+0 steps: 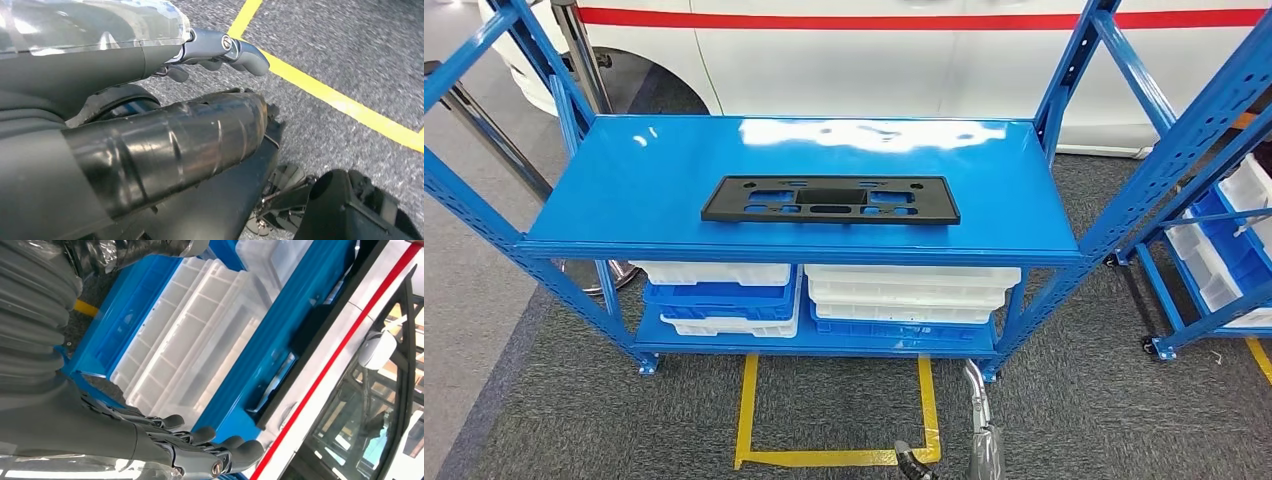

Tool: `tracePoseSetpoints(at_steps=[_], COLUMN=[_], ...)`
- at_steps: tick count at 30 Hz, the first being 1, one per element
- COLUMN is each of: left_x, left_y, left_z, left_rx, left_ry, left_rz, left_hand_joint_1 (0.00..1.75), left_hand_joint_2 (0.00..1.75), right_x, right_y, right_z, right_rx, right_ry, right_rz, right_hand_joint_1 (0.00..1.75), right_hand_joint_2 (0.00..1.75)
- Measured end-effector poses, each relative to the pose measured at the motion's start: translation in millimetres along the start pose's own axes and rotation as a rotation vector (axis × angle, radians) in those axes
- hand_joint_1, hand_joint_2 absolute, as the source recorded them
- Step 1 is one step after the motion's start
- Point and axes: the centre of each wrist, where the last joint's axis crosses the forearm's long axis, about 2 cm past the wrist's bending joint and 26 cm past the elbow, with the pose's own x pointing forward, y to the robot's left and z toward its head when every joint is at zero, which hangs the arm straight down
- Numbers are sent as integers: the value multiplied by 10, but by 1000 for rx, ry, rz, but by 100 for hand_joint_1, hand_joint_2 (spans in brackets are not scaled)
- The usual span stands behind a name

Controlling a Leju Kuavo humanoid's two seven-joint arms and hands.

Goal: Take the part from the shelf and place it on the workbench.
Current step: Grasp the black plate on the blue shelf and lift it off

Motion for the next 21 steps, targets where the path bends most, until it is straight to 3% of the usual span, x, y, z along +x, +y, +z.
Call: tracePoseSetpoints(at_steps=[11,21], left_x=[9,13], left_y=[-8,2], left_z=[-1,-6], left_rx=[-12,-31], left_ry=[-4,-12], left_rz=[-14,-36], left_hand_joint_1=[0,0], left_hand_joint_2=[0,0], right_x=[3,155], right_y=[-59,-145], right_z=[50,-53], right_rx=[67,95], right_ry=[-72,-264], right_rz=[92,247], right_hand_joint_1=[0,0], right_hand_joint_2=[175,175])
